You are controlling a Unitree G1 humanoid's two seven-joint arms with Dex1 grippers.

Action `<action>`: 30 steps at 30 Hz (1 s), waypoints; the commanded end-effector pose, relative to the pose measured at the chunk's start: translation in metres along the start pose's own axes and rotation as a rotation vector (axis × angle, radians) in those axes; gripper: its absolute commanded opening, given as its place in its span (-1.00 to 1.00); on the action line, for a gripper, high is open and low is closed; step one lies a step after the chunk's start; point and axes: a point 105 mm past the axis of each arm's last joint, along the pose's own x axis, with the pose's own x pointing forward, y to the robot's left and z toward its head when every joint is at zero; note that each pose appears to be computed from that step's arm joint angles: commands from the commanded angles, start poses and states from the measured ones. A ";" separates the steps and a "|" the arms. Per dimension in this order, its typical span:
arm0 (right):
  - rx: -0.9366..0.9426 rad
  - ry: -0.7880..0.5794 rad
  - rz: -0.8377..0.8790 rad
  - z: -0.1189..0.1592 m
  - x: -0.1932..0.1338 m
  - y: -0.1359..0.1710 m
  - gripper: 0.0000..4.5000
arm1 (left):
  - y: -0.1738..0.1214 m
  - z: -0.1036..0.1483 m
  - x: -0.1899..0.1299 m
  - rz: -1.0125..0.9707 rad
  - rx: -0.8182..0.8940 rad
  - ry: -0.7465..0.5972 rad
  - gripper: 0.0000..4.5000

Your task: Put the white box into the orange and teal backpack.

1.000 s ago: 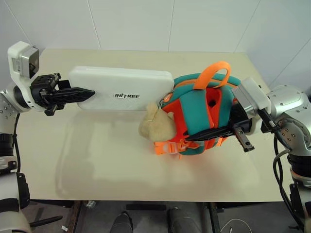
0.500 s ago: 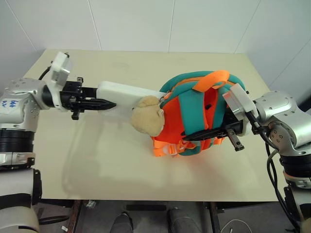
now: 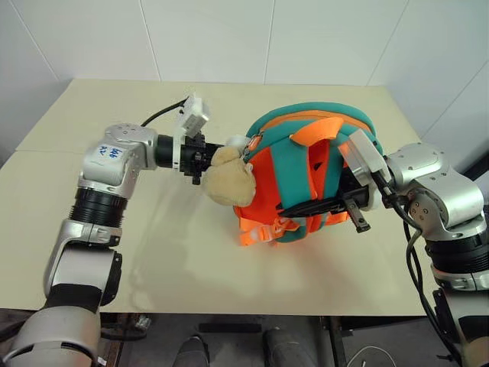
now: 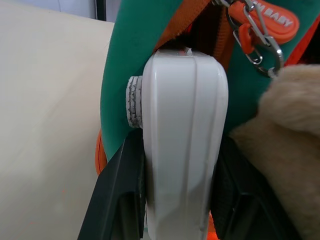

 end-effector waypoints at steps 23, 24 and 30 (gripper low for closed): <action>-0.073 -0.016 0.004 0.009 0.005 -0.003 -1.00 | 0.004 0.013 -0.046 0.122 0.025 0.021 0.98; -0.072 -0.016 0.003 0.009 0.005 -0.004 -1.00 | 0.002 0.017 -0.052 0.133 0.045 -0.008 0.98; -0.072 -0.019 0.002 0.009 0.007 -0.005 -1.00 | -0.014 0.010 -0.060 0.191 0.052 0.022 0.98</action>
